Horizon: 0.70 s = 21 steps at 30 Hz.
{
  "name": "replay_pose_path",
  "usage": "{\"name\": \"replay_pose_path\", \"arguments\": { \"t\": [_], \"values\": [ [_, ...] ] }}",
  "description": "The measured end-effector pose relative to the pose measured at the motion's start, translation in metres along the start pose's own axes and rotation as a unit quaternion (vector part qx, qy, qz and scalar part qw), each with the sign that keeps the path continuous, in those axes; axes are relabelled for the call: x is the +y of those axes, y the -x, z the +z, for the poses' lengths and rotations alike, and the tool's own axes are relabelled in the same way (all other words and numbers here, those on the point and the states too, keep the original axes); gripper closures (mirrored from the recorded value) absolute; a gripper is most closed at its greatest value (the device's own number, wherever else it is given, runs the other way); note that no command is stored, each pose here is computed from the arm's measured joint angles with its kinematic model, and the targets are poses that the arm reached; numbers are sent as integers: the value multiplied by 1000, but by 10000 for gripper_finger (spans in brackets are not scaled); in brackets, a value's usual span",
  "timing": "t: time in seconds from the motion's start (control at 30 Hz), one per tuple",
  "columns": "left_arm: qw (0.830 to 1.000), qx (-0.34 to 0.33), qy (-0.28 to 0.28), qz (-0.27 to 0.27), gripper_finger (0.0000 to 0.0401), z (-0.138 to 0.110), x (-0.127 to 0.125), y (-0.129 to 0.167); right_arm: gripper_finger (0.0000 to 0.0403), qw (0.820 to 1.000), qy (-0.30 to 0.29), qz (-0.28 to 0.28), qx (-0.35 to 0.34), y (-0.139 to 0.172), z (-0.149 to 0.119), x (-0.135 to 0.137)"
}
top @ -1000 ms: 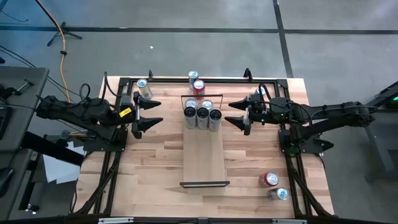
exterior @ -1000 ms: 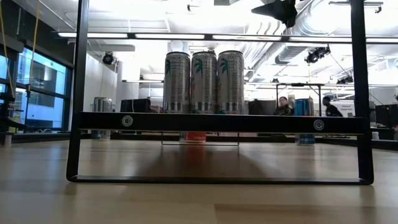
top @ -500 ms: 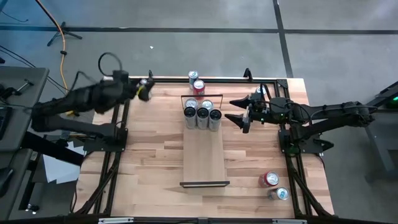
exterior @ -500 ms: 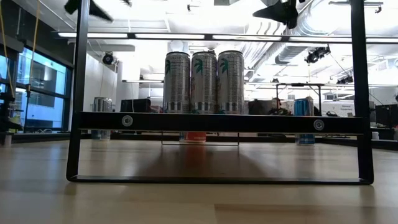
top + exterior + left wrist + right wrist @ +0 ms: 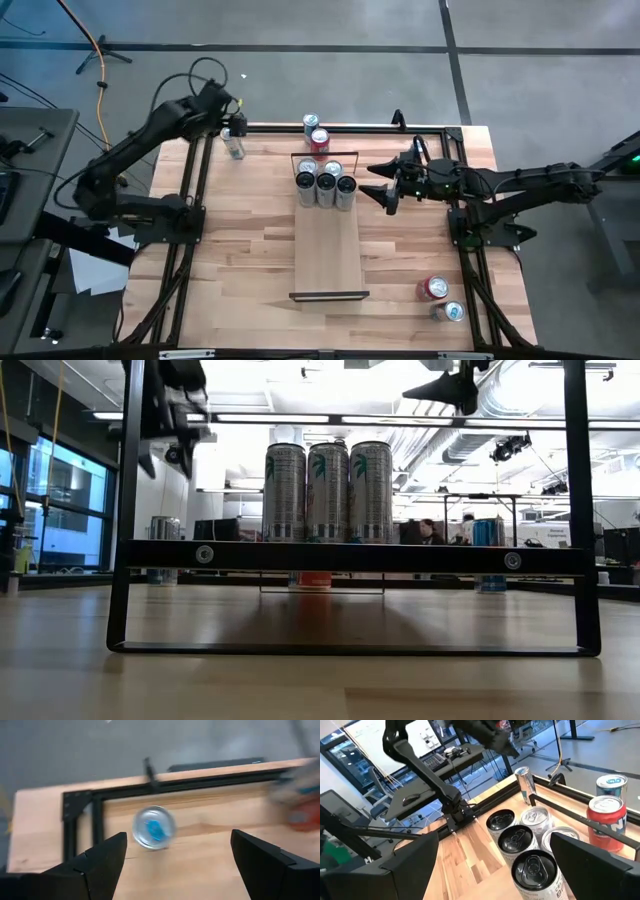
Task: Place canned beverage on shelf
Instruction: Put the left blue soda can on the shelf
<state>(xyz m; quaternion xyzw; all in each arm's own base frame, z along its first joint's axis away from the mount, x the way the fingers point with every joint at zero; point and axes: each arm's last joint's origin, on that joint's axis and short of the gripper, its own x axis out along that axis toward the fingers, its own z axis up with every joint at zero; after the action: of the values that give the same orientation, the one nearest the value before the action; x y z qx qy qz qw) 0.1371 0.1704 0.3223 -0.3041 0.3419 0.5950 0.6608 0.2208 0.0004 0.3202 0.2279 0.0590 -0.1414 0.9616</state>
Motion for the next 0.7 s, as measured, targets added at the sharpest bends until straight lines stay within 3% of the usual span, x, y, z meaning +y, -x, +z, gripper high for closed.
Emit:
{"name": "replay_pose_path", "arguments": {
  "t": [0.27, 0.47, 0.7],
  "values": [
    [996, 67, 12, 57, 85, 12, -3, -56, 32, 1000, 3, -6, 13, -7, -5, 0],
    [994, 80, 14, 67, 85, 13, -5, -72, 32, 1000, 6, -10, 19, -9, -7, -1],
    [990, 114, 41, 78, 85, -3, 3, -87, 32, 1000, 9, -11, 22, -9, -8, -1]
  ]
}}
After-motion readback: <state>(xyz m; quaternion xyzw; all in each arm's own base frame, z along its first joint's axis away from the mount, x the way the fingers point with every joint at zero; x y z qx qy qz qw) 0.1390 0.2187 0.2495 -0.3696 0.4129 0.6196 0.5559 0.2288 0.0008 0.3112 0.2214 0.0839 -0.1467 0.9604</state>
